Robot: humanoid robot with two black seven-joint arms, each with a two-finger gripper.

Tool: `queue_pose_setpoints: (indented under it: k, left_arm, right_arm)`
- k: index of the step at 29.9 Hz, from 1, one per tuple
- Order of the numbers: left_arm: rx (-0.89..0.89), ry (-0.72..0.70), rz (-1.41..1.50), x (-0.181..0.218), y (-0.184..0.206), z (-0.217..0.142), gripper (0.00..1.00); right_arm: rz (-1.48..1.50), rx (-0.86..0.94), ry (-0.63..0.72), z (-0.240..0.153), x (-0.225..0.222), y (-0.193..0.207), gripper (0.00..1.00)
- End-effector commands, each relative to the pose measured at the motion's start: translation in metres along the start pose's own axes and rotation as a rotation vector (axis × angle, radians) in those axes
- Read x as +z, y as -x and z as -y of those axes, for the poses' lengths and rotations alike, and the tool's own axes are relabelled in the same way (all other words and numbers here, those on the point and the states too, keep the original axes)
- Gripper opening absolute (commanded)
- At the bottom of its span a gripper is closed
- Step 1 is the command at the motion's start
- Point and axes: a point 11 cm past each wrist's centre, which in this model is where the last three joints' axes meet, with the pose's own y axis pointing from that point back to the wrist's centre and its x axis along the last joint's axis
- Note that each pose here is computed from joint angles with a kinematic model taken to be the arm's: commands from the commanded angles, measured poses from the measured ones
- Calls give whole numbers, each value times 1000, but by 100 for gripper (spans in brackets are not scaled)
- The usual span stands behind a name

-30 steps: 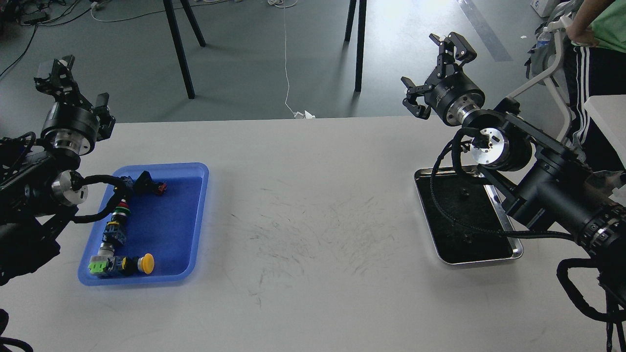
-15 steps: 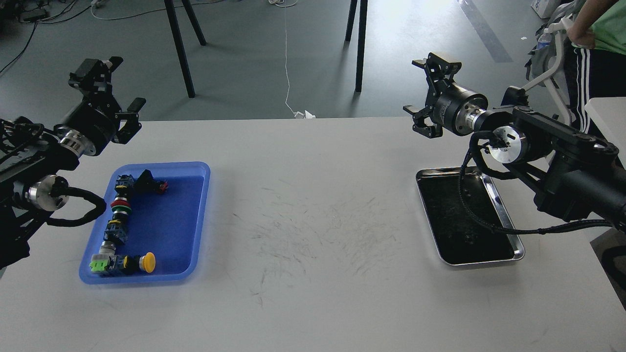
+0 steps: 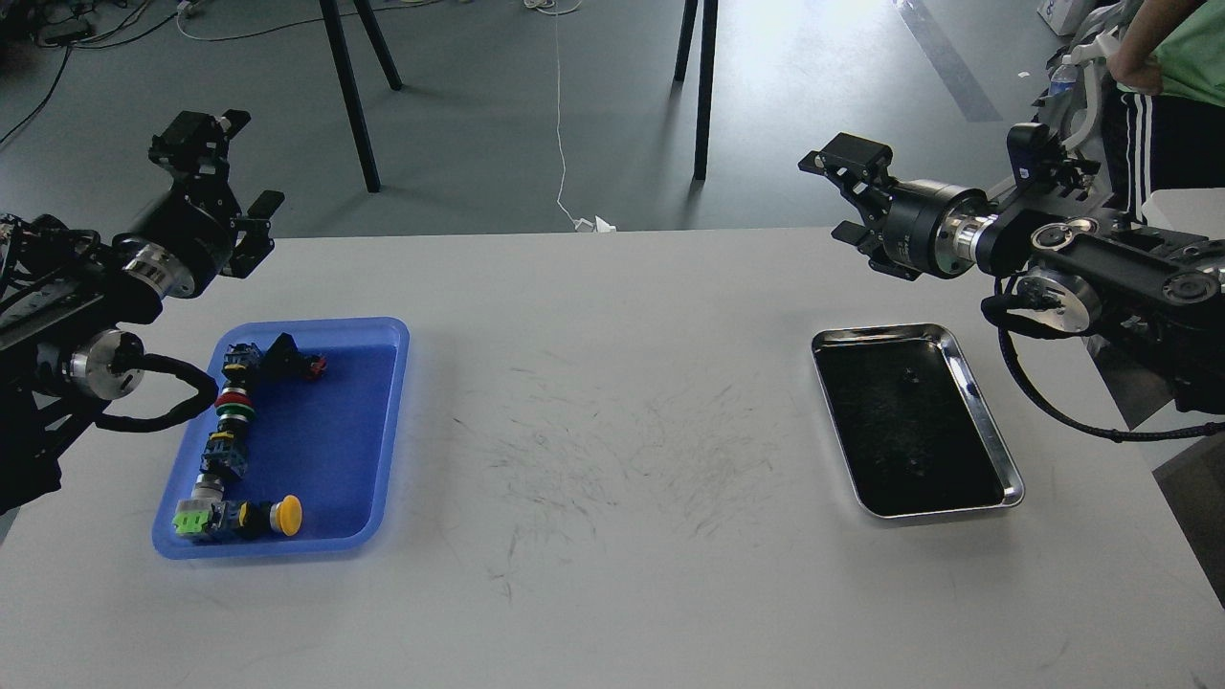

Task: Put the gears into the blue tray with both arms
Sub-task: 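Swing the right gripper out over the metal tray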

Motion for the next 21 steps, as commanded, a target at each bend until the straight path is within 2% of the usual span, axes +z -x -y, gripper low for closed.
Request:
queue_pose_setpoints:
  k: [1, 10, 21]
  left_arm:
    - [-2, -12, 1, 3, 0, 2, 99]
    - [36, -5, 16, 4, -4, 7, 99]
    - [42, -5, 29, 5, -2, 9, 99]
  right_arm:
    - [-154, -67, 59, -14, 6, 0, 98]
    - [-604, -240, 120, -44, 13, -8, 98]
    - [-983, -430, 269, -84, 87, -14, 98]
